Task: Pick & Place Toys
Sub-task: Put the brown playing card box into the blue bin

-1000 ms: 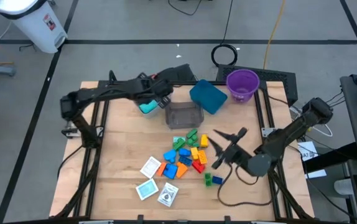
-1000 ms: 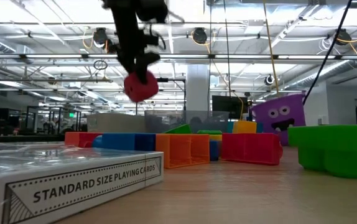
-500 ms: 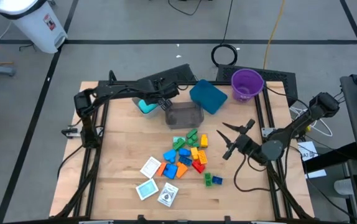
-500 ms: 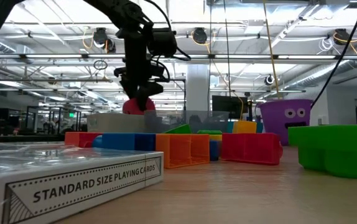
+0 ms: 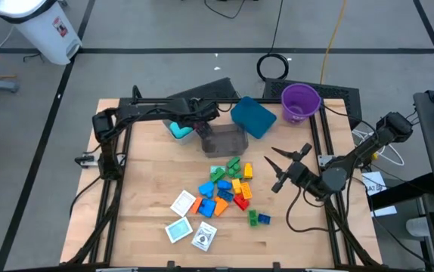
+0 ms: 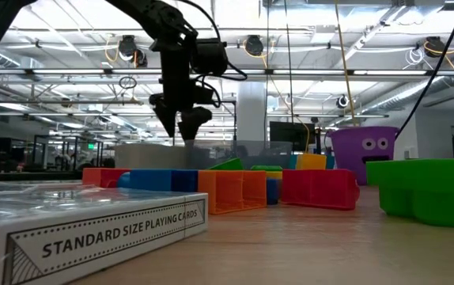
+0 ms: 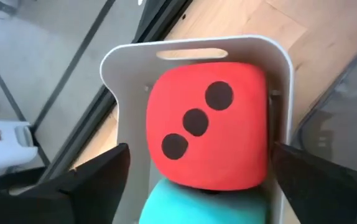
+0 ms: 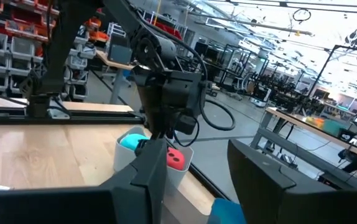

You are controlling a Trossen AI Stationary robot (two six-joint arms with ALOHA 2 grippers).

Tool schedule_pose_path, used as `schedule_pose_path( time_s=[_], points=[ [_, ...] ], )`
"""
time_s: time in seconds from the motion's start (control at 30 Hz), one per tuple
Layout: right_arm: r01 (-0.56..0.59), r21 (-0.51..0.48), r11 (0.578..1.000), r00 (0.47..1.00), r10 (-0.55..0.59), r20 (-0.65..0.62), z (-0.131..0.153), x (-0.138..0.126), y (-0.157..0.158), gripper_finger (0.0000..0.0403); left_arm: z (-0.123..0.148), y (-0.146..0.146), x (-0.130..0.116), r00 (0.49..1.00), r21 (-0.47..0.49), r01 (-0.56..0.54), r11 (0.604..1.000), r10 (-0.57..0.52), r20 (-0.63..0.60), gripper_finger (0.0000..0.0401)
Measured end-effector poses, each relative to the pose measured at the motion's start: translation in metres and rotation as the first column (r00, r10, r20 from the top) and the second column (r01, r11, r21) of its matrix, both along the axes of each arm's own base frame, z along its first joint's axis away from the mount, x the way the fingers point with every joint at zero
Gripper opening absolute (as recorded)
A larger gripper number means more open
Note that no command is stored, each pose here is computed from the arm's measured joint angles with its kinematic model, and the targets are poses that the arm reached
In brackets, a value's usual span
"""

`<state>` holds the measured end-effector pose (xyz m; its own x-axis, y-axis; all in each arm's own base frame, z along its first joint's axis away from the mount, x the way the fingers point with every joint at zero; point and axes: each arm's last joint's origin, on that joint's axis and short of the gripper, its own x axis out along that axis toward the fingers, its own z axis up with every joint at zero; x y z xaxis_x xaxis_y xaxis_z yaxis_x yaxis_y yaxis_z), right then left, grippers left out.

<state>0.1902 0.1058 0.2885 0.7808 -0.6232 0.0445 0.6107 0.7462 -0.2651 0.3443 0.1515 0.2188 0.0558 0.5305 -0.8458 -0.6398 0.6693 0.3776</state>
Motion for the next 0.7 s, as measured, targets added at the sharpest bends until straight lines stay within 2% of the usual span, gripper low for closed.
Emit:
schedule_pose_path(
  time_s=[0.13, 0.33, 0.47, 0.53, 0.67, 0.7],
  points=[
    [0.0, 0.009, 1.0, 1.0, 0.0, 0.012, 0.001, 0.0, 0.0, 0.0141, 0.017, -0.004, -0.005, 0.999, 0.004, 0.016, 1.0, -0.016, 0.042, 0.0389],
    [0.001, 0.002, 1.0, 1.0, -0.001, 0.008, 0.001, 0.0, 0.0, 0.0141, 0.086, -0.032, -0.029, 0.965, 0.073, 0.113, 0.991, -0.127, 0.231, 0.0367],
    [-0.002, 0.03, 1.0, 1.0, 0.001, 0.029, 0.001, 0.0, 0.0, 0.0141, 0.13, -0.062, -0.051, 0.903, 0.147, 0.173, 0.974, -0.217, 0.371, 0.0358],
    [0.0, 0.05, 0.999, 0.999, -0.002, 0.039, 0.001, -0.002, 0.002, 0.0141, 0.141, -0.076, -0.061, 0.862, 0.185, 0.206, 0.961, -0.267, 0.431, 0.0356],
    [0.076, 0.103, 0.992, 0.995, -0.082, 0.057, -0.001, -0.005, 0.003, 0.0141, 0.132, -0.102, -0.075, 0.763, 0.255, 0.272, 0.928, -0.37, 0.53, 0.0359],
    [0.057, 0.112, 0.992, 0.996, -0.065, 0.065, -0.004, -0.005, 0.003, 0.0141, 0.125, -0.107, -0.078, 0.73, 0.27, 0.303, 0.914, -0.405, 0.551, 0.0361]
  ],
)
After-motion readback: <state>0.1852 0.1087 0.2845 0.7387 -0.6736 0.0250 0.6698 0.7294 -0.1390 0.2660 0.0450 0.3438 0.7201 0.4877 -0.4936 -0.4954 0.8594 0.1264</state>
